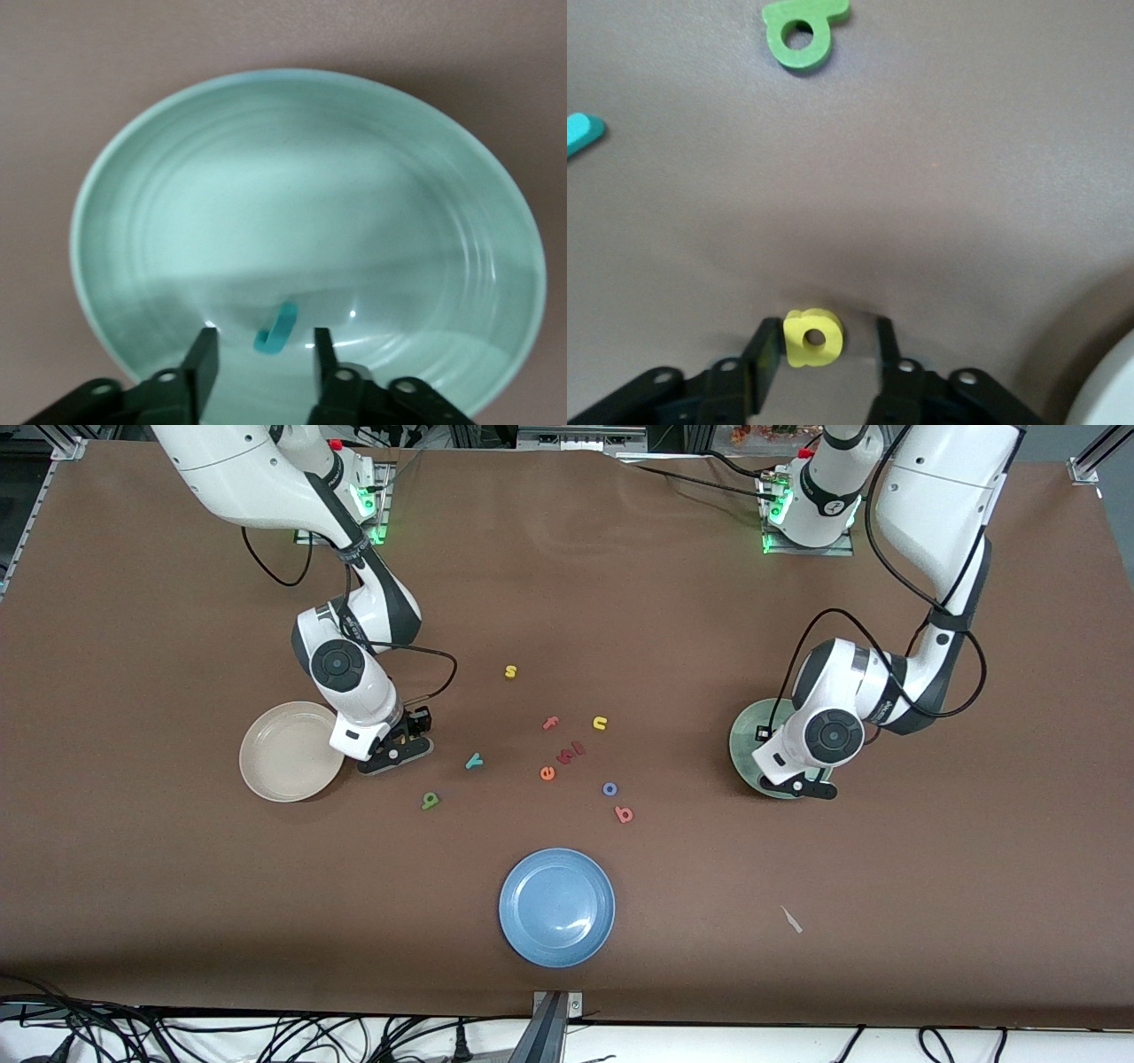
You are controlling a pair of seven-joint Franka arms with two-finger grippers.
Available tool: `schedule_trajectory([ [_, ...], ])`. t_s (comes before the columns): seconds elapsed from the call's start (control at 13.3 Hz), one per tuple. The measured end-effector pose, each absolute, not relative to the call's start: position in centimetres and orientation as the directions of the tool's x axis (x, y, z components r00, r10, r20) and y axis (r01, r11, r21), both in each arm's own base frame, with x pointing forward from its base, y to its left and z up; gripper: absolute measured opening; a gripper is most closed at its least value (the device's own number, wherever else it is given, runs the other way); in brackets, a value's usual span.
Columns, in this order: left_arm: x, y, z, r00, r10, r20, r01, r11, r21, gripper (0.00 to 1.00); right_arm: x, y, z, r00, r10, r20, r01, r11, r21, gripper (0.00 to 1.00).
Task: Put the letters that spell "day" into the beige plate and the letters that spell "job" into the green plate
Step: 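Drop the d on the white plate while the left gripper reaches the o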
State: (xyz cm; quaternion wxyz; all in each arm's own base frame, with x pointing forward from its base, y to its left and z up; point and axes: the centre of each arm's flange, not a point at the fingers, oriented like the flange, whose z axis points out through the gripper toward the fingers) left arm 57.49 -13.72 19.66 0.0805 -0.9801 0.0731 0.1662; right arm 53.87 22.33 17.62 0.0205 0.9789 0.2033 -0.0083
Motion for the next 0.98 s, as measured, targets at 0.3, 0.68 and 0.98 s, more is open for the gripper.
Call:
schedule_trajectory([
  [0.3, 58.1, -15.0, 25.3, 0.960, -0.061, -0.272, -0.087, -0.993, -0.085, 0.98, 53.8, 22.6, 17.7, 0.915, 0.402, -0.022, 0.403, -0.915, 0.035, 0.33],
  [0.68, 59.8, -22.3, 30.5, 0.983, 0.077, -0.166, 0.076, -0.997, -0.014, 1.00, 53.8, 22.7, 17.7, 0.915, 0.403, -0.021, 0.404, -0.914, 0.034, 0.28],
  [0.98, 62.9, -28.0, 29.9, 0.971, 0.208, -0.115, 0.210, -0.978, 0.003, 1.00, 54.8, 22.8, 18.6, 0.917, 0.399, 0.002, 0.398, -0.917, 0.037, 0.28],
])
